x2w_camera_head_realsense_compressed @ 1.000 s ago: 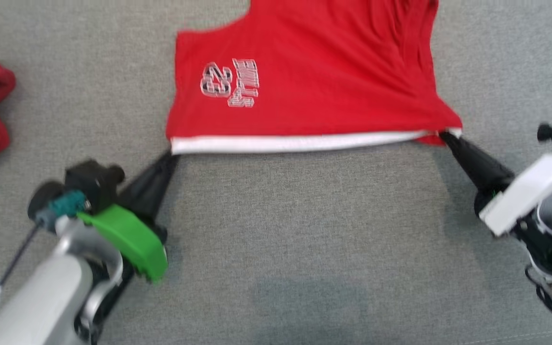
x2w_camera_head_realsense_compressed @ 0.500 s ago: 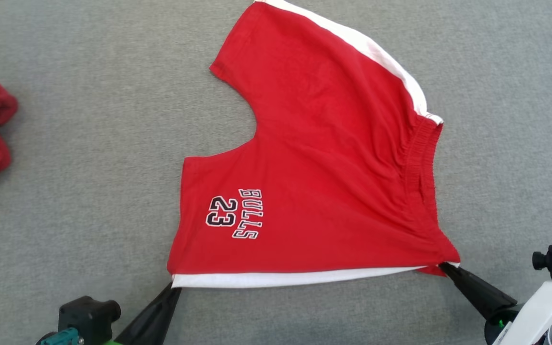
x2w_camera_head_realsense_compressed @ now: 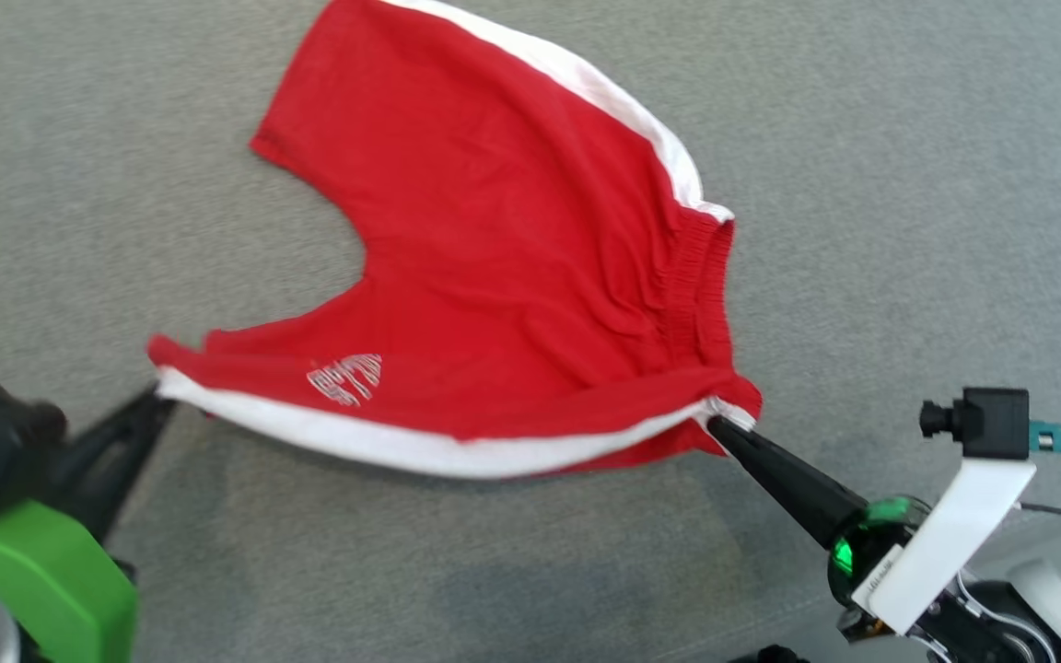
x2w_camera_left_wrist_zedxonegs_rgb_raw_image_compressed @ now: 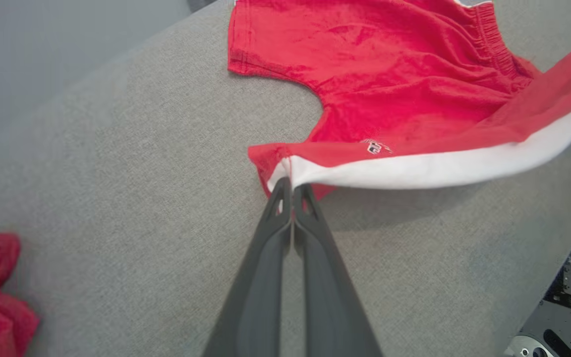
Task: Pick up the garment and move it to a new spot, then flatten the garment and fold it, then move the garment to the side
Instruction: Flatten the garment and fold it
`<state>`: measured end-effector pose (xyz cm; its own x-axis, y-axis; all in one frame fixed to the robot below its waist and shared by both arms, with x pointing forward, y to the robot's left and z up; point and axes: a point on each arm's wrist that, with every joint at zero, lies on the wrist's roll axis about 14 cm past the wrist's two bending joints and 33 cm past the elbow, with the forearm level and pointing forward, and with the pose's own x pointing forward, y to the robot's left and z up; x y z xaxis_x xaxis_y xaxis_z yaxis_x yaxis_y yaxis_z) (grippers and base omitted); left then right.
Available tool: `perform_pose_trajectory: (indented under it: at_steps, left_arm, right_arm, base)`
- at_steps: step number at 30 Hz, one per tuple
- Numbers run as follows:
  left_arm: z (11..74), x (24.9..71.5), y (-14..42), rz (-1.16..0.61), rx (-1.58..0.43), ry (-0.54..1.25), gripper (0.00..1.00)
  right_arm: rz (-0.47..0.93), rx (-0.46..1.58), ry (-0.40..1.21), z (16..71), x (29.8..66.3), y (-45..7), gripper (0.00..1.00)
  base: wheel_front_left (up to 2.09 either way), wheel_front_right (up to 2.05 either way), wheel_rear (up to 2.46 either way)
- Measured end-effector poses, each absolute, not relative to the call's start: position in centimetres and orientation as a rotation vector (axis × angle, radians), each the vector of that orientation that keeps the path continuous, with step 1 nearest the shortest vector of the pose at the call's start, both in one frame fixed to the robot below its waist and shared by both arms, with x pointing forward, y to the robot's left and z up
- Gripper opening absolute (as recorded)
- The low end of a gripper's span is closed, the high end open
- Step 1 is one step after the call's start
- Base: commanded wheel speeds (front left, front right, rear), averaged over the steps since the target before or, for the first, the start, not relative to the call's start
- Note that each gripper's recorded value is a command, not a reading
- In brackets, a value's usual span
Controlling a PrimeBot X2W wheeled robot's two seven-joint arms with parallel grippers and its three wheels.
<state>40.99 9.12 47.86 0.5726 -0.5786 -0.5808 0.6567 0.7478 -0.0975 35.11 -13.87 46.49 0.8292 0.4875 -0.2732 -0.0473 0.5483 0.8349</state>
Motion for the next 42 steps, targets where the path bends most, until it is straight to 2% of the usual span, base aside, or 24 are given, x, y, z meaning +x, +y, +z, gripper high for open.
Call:
perform_pose_trajectory:
  at_steps: [8, 15, 25, 31, 42]
  left_arm:
    - [50.7, 47.5, 7.6, -0.847, 0.367, 0.583, 0.0]
    - [51.1, 52.0, 4.2, -0.941, 0.474, 0.558, 0.0]
    - [50.2, 59.6, -1.1, -0.902, 0.59, 0.569, 0.0]
    - [48.3, 62.3, -2.0, -0.858, 0.651, 0.619, 0.0]
    - [46.7, 64.2, -4.0, -0.88, 0.678, 0.583, 0.0]
  right_arm:
    - [0.256, 1.022, 0.398, 48.0, 38.2, -16.0, 0.0]
    - [0.218, 1.043, 0.364, 47.7, 40.5, -16.3, 0.0]
    - [0.166, 1.086, 0.271, 47.9, 43.4, -16.6, 0.0]
    - [0.123, 1.085, 0.235, 47.5, 44.9, -17.4, 0.0]
    - [0.087, 1.089, 0.192, 47.0, 46.4, -17.7, 0.0]
  base:
    - [0.0, 0.0, 0.0]
    - [0.0, 0.0, 0.0]
    - [0.0, 0.0, 0.0]
    - [0.0, 0.0, 0.0]
    - [0.0, 0.0, 0.0]
